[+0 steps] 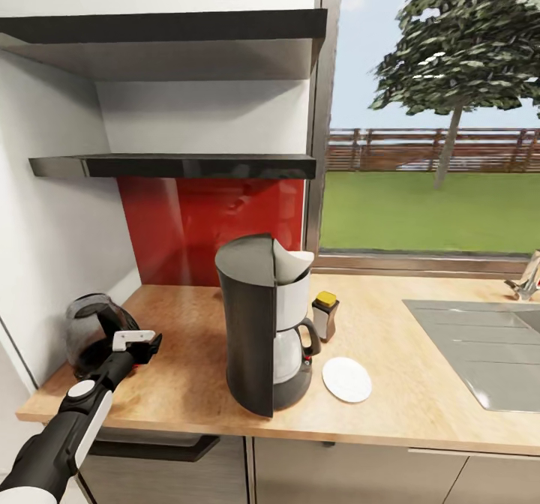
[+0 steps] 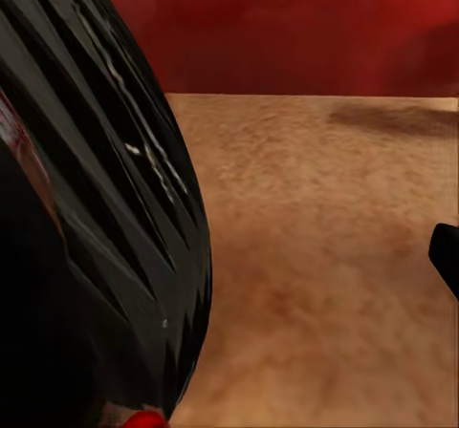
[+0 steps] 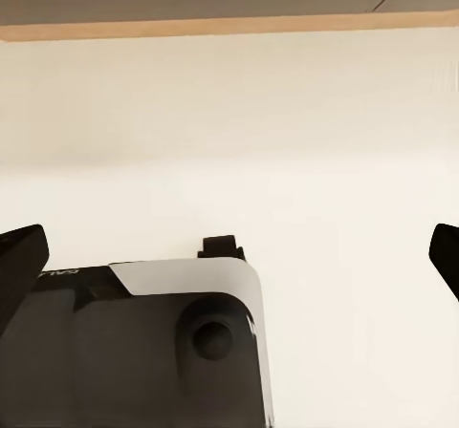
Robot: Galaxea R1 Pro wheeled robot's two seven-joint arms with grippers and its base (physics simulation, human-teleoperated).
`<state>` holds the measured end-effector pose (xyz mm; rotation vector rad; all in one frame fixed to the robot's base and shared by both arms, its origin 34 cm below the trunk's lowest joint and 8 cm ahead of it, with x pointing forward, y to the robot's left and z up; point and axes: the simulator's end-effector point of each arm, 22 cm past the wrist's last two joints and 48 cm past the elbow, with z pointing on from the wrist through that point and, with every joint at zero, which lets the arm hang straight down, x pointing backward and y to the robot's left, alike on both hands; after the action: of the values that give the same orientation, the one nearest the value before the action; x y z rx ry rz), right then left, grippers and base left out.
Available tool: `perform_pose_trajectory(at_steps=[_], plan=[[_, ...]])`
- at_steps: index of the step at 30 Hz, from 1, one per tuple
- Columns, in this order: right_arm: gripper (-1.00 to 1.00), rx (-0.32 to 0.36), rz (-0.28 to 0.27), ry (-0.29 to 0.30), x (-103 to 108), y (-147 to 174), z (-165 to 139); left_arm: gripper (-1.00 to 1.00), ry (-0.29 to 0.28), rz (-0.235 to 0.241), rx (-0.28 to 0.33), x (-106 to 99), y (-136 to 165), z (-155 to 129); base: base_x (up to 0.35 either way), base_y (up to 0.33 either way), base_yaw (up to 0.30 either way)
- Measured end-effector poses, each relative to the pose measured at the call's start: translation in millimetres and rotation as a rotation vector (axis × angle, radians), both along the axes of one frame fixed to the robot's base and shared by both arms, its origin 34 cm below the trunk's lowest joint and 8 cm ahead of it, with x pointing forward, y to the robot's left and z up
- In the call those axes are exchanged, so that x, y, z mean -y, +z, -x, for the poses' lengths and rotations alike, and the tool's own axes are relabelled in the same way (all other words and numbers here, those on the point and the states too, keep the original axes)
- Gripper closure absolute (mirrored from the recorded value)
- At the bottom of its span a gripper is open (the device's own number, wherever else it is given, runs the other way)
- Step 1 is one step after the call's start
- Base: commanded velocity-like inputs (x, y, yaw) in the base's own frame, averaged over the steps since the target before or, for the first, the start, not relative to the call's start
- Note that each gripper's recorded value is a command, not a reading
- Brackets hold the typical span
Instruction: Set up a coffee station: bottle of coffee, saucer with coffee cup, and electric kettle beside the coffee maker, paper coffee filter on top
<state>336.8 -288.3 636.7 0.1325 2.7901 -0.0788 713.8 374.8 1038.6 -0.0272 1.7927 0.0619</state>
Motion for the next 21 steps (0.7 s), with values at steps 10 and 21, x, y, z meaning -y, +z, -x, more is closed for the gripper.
perform_pose_trajectory(at_steps=[10, 21], plan=[[-1.00, 0.000, 0.000, 0.000, -0.1, -0.1, 0.1, -1.00, 0.003, -0.001, -0.002, -1.7, -1.3, 1.1, 0.007, 0.001, 0.000], [-1.00, -0.002, 0.000, 0.000, 0.2, -0.2, 0.8, 1.00, 0.002, -0.004, 0.002, -2.6, 1.6, -0.2, 0.000, 0.000, 0.000]])
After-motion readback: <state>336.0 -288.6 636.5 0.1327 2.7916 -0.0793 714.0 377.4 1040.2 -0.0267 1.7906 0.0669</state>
